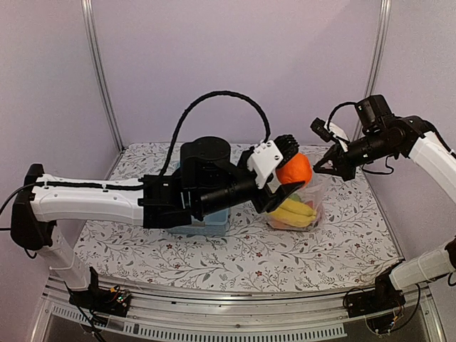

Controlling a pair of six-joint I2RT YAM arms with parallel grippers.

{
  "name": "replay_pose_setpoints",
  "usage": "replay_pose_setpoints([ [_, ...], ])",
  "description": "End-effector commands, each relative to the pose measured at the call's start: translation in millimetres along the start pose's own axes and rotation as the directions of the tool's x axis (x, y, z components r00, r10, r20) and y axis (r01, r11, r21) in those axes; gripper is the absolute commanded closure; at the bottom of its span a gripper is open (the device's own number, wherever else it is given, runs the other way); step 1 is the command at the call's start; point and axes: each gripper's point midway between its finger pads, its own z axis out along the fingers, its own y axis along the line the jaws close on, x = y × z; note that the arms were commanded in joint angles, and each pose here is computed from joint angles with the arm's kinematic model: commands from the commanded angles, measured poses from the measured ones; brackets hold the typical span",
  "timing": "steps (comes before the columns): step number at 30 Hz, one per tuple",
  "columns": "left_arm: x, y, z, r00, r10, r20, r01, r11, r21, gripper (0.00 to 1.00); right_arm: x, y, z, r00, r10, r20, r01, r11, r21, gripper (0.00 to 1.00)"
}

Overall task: Place the food in the zip-top bag and seal the zipper
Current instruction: Place the fake fruit in the zipper food storage bag.

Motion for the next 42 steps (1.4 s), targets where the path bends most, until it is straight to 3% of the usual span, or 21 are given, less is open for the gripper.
replay_pose_setpoints([
  [1,-18,-1,8,0.998,0.040,0.051,-0.039,0.999,-0.032,0.44,-13,16,-8,0.999,-0.007,0.038,0.010,0.997,-0.072,0.98],
  [8,1,-1,19,0.996,0.088,-0.007,-0.088,0.994,-0.061,0.39,-14,21,-9,0.999,0.001,0.034,0.002,0.995,-0.095,0.98],
  [16,17,16,39,0.987,0.116,-0.109,-0.134,0.974,-0.183,0.13,-9,20,-5,1.000,0.009,0.023,-0.007,0.995,-0.101,0.98],
  [21,-11,33,24,0.994,0.092,-0.060,-0.103,0.968,-0.229,0.04,-6,22,-4,1.000,0.013,0.017,-0.011,0.994,-0.109,0.99],
  [23,-28,41,6,0.998,0.057,-0.001,-0.055,0.970,-0.237,0.04,-4,22,-3,1.000,0.012,0.015,-0.010,0.994,-0.109,0.98],
  [27,-24,39,-39,0.996,0.000,0.088,0.016,0.983,-0.182,0.04,0,23,-2,1.000,0.012,0.007,-0.011,0.994,-0.108,0.98],
  [33,23,29,-105,0.982,-0.079,0.170,0.094,0.992,-0.083,0.09,2,26,-4,1.000,0.000,0.003,0.000,0.993,-0.116,0.98],
  [42,82,19,-125,0.968,-0.154,0.197,0.144,0.987,0.067,0.29,8,35,-9,1.000,0.004,-0.006,-0.005,0.990,-0.140,0.98],
])
